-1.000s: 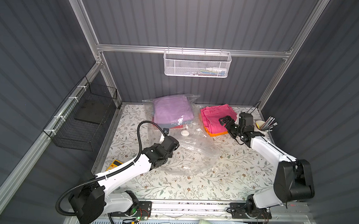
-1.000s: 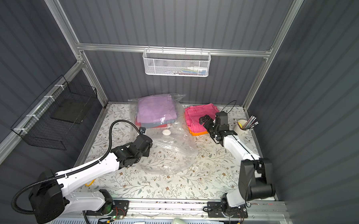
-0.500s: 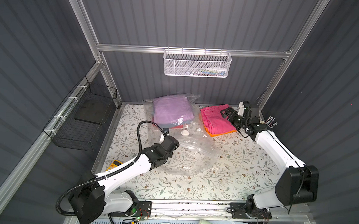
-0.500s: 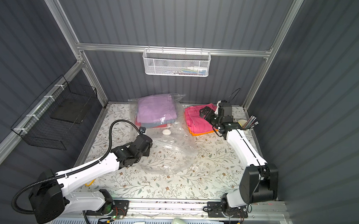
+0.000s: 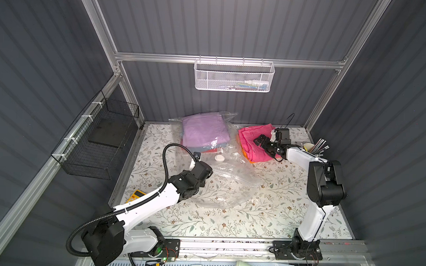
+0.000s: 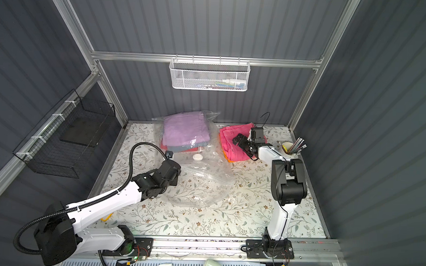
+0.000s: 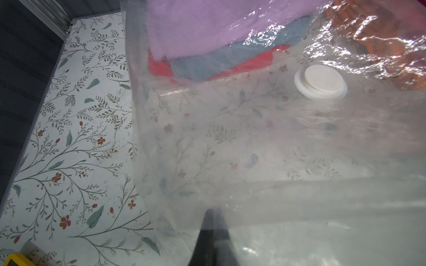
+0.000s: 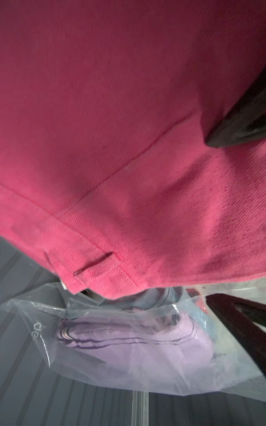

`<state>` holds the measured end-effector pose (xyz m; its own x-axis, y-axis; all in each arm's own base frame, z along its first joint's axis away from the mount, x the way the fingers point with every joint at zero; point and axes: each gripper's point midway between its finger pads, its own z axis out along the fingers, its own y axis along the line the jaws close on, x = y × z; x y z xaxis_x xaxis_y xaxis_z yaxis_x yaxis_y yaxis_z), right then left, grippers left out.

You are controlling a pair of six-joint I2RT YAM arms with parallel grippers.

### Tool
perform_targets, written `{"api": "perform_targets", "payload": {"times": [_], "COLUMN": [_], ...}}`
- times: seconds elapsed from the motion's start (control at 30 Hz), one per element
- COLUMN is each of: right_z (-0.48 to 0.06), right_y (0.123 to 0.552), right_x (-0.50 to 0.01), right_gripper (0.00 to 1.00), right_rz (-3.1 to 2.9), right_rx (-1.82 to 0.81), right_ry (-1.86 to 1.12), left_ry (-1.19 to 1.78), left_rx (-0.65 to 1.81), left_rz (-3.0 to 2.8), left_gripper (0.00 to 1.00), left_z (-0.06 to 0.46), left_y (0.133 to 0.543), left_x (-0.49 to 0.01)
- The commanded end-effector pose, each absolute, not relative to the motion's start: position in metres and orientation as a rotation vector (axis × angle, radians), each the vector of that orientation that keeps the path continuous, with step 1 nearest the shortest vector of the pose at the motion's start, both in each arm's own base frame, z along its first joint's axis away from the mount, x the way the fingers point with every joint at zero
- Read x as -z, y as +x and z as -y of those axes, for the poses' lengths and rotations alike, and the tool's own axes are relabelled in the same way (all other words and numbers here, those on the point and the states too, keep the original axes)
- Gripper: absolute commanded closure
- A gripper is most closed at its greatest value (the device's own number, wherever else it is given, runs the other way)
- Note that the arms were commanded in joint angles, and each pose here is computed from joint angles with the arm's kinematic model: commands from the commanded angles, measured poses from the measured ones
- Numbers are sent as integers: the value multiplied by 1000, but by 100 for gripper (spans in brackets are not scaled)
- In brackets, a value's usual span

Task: Take the trousers out of the vacuum bag
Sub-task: Place the trousers at the center of the board.

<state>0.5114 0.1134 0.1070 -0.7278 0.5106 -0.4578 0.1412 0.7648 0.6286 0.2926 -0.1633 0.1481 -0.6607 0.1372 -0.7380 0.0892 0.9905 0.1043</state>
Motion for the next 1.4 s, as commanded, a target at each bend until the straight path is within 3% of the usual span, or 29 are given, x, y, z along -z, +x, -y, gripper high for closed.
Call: {"api": "perform_targets", "payload": {"times": [0.0, 0.27, 0.37, 0.67, 0.77, 1.03, 1.13, 1.37], "right_z": [-116, -110, -129, -182, -185, -138, -110, -79], "right_y": [515, 520, 519, 512, 515, 519, 515, 516], "right_x": [-137, -214, -198, -85, -91, -178, -170, -95], "right_gripper": [1, 1, 1, 1, 1, 1, 1, 1], "right_rz": [-2254, -2122, -2161, -2370, -2357, -2188, -2186, -2296], "right_rx": [-829, -769, -799, -896, -914, -776, -726, -717], "right_ry": [468, 388, 355, 397, 391, 388, 457, 620], "left_ry": [127, 124, 130, 130, 131, 142, 142, 154], "left_rx": [-79, -75, -78, -87, -86, -81, -76, -54], "left_rz": [-2283, -2273, -2276, -2273, -2272, -2281, -2278, -2281], "left_gripper": [100, 100, 100, 100, 100, 100, 100, 100], "left_z": [159, 160, 160, 159, 160, 163, 163, 168], "left_y": [296, 298, 297, 298, 299, 300, 300, 300], "left_x": [-159, -162, -161, -166, -166, -163, -165, -167]}}
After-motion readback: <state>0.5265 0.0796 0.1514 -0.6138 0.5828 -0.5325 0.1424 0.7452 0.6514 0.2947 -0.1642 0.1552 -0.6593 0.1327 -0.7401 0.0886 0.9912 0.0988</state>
